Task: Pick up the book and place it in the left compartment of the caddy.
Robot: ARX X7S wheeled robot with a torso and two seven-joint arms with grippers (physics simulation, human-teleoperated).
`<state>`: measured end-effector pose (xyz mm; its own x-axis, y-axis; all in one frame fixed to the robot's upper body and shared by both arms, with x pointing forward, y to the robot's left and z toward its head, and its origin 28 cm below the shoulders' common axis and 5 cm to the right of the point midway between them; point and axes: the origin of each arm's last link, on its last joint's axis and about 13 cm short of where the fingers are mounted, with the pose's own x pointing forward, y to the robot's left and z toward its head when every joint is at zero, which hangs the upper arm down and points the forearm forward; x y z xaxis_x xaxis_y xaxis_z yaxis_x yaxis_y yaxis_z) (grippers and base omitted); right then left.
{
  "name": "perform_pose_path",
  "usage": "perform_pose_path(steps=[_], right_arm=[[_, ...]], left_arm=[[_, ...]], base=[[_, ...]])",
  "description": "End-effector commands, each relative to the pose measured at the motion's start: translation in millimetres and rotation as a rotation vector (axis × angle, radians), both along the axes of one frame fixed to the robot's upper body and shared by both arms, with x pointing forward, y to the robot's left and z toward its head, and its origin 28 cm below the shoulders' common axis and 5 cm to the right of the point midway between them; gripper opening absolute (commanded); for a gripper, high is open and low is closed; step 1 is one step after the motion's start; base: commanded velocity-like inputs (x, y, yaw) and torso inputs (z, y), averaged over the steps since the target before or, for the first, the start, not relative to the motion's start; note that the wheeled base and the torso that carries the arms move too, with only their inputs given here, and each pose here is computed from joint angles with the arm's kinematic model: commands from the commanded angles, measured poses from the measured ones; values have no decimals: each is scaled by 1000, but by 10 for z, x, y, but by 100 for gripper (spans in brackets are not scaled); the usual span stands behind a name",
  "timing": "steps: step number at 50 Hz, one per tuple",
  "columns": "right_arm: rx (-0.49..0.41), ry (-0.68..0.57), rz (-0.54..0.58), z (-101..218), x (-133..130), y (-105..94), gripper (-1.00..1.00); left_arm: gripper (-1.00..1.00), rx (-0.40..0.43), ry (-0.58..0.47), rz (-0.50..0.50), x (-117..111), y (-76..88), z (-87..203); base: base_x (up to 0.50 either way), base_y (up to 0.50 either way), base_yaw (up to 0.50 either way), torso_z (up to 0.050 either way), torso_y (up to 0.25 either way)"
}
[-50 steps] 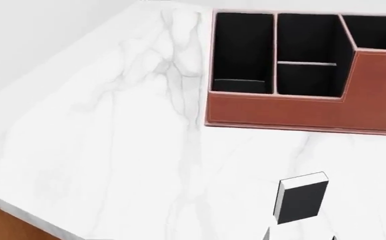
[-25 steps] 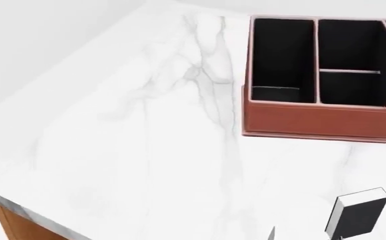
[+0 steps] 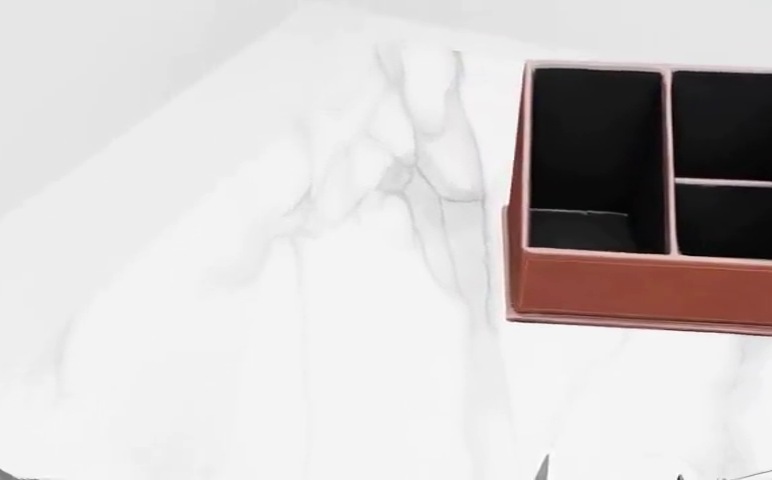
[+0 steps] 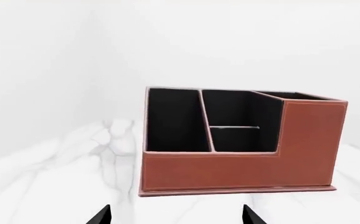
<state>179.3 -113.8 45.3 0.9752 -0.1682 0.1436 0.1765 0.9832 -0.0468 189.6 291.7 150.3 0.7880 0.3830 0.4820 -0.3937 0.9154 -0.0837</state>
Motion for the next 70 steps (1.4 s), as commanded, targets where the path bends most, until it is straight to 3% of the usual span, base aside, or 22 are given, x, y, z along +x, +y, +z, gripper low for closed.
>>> perform_pose_path(steps=[1,33,53,64,70], right_arm=[[-18,5,12,-15,24,1,100],[-22,-47,-21,12,-1,-9,100],[23,-47,-12,8,-19,-18,100],[25,-58,-43,17,-12,-8,100],[8,-64,-128,-4,61,110,100]], left_arm=[[100,-24,40,10,60,39,-34],[100,-24,41,10,72,39,-34],[100,-23,43,10,60,40,-41],[100,-25,43,11,68,42,-36],[100,-24,44,10,71,38,-36]], base=[[439,243,0,0,0],[102,53,0,0,1],[99,17,0,0,0],[27,-81,0,0,0],[0,0,0,0,0]])
